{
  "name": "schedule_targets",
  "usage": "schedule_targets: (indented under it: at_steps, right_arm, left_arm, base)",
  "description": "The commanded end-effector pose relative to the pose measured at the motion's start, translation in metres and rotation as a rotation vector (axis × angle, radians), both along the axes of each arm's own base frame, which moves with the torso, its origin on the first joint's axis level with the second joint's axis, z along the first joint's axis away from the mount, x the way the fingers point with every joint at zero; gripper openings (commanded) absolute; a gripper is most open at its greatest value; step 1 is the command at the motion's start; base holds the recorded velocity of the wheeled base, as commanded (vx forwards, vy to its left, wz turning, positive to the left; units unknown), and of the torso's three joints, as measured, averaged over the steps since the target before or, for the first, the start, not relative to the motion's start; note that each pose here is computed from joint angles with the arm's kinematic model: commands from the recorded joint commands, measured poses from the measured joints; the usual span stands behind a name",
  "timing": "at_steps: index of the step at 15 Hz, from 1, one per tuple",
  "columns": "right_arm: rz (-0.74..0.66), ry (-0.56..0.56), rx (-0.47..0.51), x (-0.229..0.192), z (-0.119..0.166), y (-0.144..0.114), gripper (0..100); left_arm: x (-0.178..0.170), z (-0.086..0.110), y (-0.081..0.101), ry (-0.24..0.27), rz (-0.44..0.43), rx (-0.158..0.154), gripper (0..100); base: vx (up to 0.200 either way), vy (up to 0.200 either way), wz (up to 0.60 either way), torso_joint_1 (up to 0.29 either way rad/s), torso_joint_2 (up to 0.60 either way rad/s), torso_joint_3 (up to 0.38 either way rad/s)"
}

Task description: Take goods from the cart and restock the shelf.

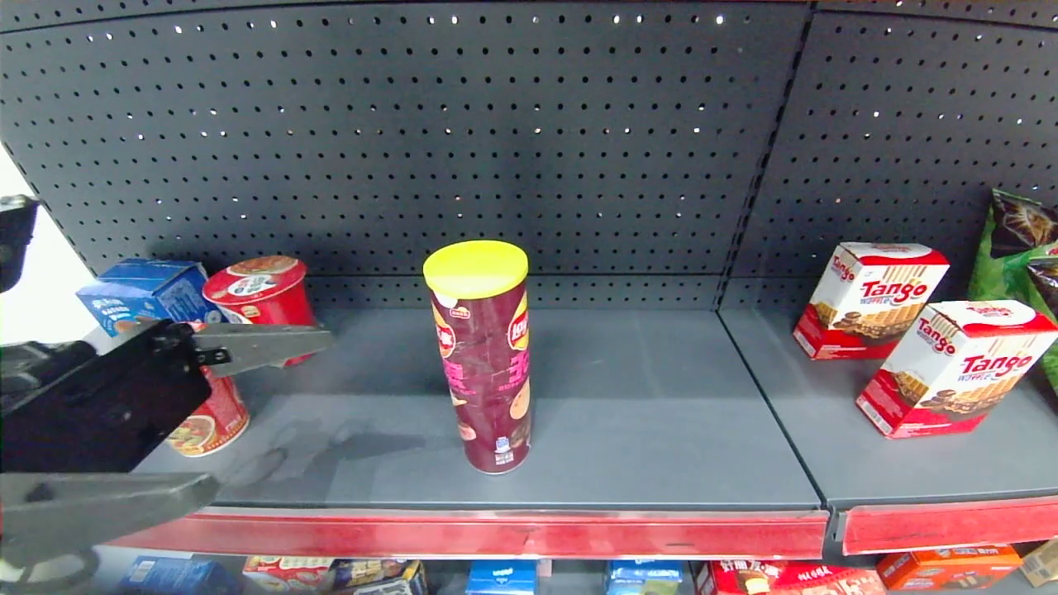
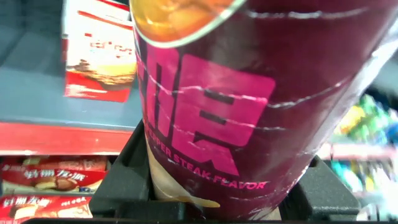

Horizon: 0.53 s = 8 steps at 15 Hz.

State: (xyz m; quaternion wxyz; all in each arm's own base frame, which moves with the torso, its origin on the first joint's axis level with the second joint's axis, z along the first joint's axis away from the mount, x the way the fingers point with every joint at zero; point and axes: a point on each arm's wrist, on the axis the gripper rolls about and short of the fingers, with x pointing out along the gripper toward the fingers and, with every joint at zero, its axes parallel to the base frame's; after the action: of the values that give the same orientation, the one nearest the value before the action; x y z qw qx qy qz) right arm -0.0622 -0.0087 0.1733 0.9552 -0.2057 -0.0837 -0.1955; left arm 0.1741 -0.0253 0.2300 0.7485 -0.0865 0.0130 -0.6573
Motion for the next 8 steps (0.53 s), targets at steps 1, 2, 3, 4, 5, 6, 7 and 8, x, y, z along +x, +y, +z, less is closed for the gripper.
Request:
schedule_targets:
  at_steps: [1,2,3,4,5,6,7,8]
  right_arm:
    - [-0.007,0.009,0.013,0.002,0.000,0.000,0]
    - [-0.002,0.016,0.014,0.004,0.002,0.000,0]
    - [0.004,0.023,0.016,0.007,0.006,-0.001,0]
    - [0.003,0.023,0.017,0.008,0.010,-0.001,0]
    - [0.003,0.027,0.029,0.012,0.017,0.000,0]
    - [0.003,0.030,0.042,0.014,0.019,0.000,0]
    - [-0.006,0.031,0.094,0.020,0.031,0.001,0]
    - [-0.014,0.034,0.173,0.033,0.051,0.001,0]
  left_arm:
    - [-0.057,-0.003,0.015,-0.062,0.153,-0.021,100]
    - [-0.068,-0.020,0.017,-0.009,0.200,-0.033,100]
    - [-0.078,-0.027,0.016,0.002,0.213,-0.038,100]
    - [-0.087,-0.029,0.016,-0.012,0.222,-0.038,100]
    - [-0.096,-0.028,0.021,-0.035,0.315,-0.040,100]
    - [-0.097,-0.028,0.024,-0.031,0.355,-0.042,100]
    - [-0.100,-0.028,0.028,-0.025,0.428,-0.043,100]
    - [-0.100,-0.025,0.032,-0.034,0.469,-0.042,100]
  base:
    - [0.000,0.000,0.00,0.000,0.00,0.000]
    - [0.000,0.000,0.00,0.000,0.00,0.000]
    - [0.000,0.000,0.00,0.000,0.00,0.000]
    - [0.000,0.000,0.00,0.000,0.00,0.000]
    - [0.000,0.000,0.00,0.000,0.00,0.000]
    - [0.000,0.000,0.00,0.000,0.00,0.000]
    - [0.000,0.000,0.00,0.000,0.00,0.000]
    - [0.000,0.000,0.00,0.000,0.00,0.000]
